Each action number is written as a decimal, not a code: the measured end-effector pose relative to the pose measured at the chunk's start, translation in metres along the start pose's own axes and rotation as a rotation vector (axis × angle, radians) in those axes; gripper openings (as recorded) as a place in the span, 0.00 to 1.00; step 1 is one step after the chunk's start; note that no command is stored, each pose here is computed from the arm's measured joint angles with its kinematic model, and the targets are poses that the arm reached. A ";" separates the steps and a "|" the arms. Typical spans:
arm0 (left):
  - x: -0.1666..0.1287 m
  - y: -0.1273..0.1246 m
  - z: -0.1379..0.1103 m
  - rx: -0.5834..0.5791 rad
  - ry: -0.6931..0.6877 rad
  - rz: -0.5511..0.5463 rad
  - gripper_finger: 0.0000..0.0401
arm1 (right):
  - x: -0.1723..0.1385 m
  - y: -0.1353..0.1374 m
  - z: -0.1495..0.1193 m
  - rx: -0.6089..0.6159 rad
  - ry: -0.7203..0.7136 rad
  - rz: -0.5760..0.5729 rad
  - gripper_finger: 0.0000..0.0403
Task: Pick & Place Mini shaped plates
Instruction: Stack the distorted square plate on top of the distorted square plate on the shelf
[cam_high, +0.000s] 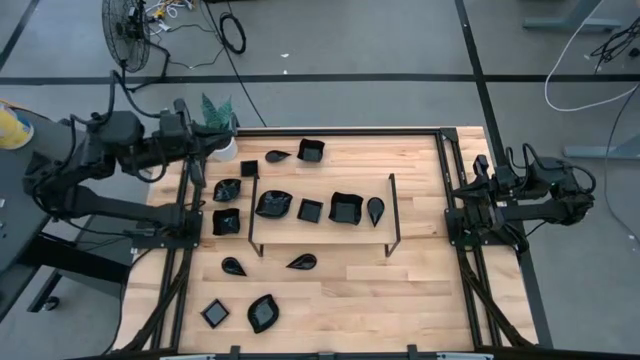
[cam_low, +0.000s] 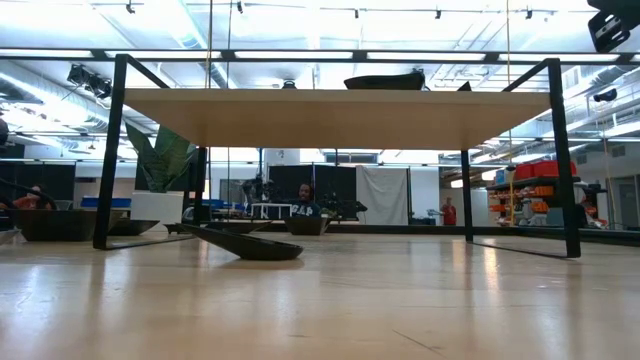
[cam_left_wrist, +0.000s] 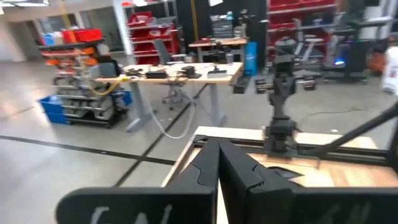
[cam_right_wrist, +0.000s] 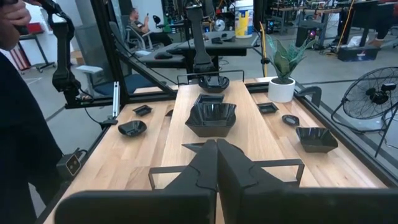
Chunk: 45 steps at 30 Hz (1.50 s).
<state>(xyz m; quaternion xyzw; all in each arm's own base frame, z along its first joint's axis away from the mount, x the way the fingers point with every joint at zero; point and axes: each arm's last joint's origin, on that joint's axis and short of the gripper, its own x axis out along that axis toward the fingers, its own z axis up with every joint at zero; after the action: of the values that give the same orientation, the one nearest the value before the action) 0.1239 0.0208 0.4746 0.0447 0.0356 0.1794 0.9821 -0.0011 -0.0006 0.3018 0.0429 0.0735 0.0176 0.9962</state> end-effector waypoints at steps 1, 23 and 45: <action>0.002 0.001 0.000 0.004 0.004 -0.005 0.02 | 0.000 0.000 0.000 0.000 0.000 0.000 0.01; 0.050 0.070 -0.022 -0.117 0.122 0.020 0.04 | 0.000 0.000 0.000 0.000 0.000 0.000 0.01; 0.101 0.120 -0.058 -0.198 0.278 0.131 0.04 | 0.000 0.000 0.000 0.000 0.000 0.001 0.01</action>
<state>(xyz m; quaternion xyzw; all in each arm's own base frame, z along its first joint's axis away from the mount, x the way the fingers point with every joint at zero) 0.1708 0.1729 0.4233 -0.0753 0.1501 0.2498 0.9536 -0.0011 -0.0006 0.3018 0.0429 0.0735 0.0179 0.9962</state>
